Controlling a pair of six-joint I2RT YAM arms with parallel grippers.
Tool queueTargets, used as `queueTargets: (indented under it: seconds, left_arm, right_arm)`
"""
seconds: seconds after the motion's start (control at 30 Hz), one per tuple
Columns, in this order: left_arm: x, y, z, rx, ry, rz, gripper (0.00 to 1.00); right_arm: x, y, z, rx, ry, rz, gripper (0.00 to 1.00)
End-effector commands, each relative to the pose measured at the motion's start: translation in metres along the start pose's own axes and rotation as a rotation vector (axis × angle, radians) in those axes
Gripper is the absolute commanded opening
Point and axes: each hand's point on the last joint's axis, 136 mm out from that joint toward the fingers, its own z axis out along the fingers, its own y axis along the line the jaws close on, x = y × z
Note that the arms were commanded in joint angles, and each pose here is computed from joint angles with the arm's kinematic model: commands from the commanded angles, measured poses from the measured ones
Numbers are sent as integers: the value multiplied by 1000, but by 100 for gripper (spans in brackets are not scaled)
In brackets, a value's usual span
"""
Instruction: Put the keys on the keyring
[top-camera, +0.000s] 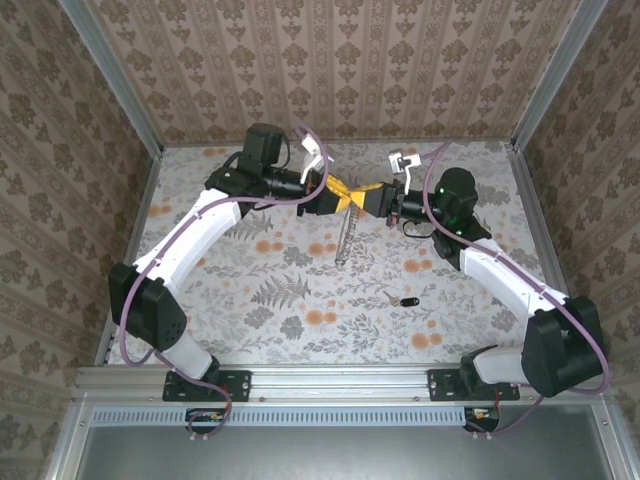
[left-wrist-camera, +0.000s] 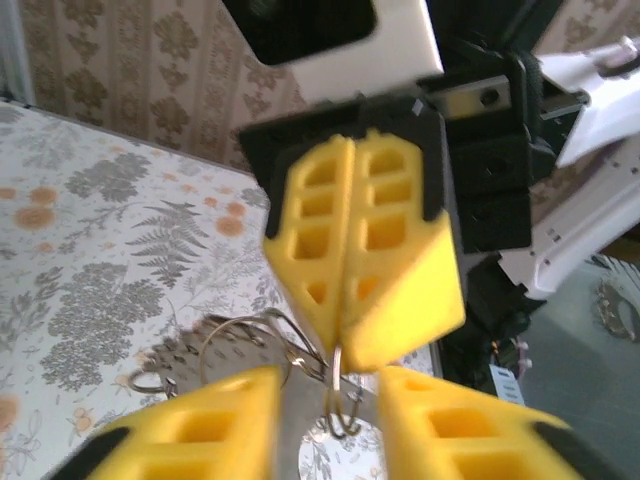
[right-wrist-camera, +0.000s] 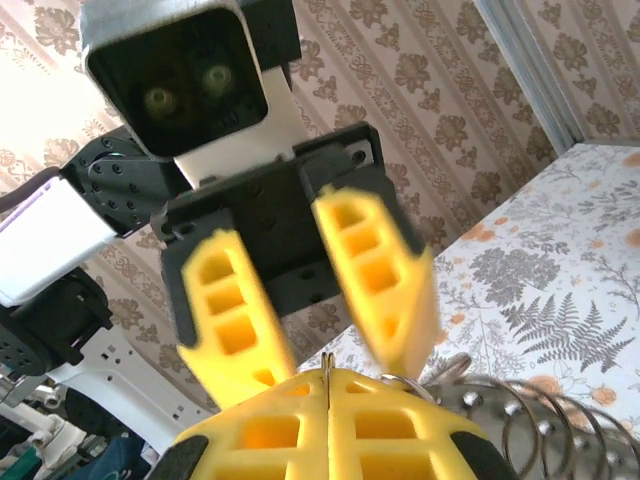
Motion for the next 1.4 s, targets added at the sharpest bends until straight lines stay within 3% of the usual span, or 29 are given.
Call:
queueTargets:
  seconds: [0.0,0.13,0.4,0.57,0.8,1.1,1.27,1.37]
  left_arm:
    - [-17,13,-10,-121,-76,51,50]
    - [-25,31,-28,-292,-178,26,68]
    - [-34,36,-46,-407,-295,-22,78]
    - [-43,43,-60,-491,-368,-45,89]
    - [-55,47,-70,-511,-430,-82,86]
    - [-81,33,-60,-249,-521,-168,76]
    - [-87,26,-56,-172,-529,-176,67]
    - [-89,18,-56,-136,-532,-170,56]
  right_arm:
    - [-17,9,-8,19,-92,-93,0]
    - [-33,11,-15,20,-174,-129,0]
    - [-57,17,-22,-2,-317,-153,0]
    - [-76,18,-26,-20,-454,-122,0]
    - [-93,15,-24,-43,-582,-54,0]
    - [-98,15,-15,-10,-700,15,0]
    - [-102,20,-6,-18,-722,23,0]
    - [-103,17,0,-18,-719,26,0]
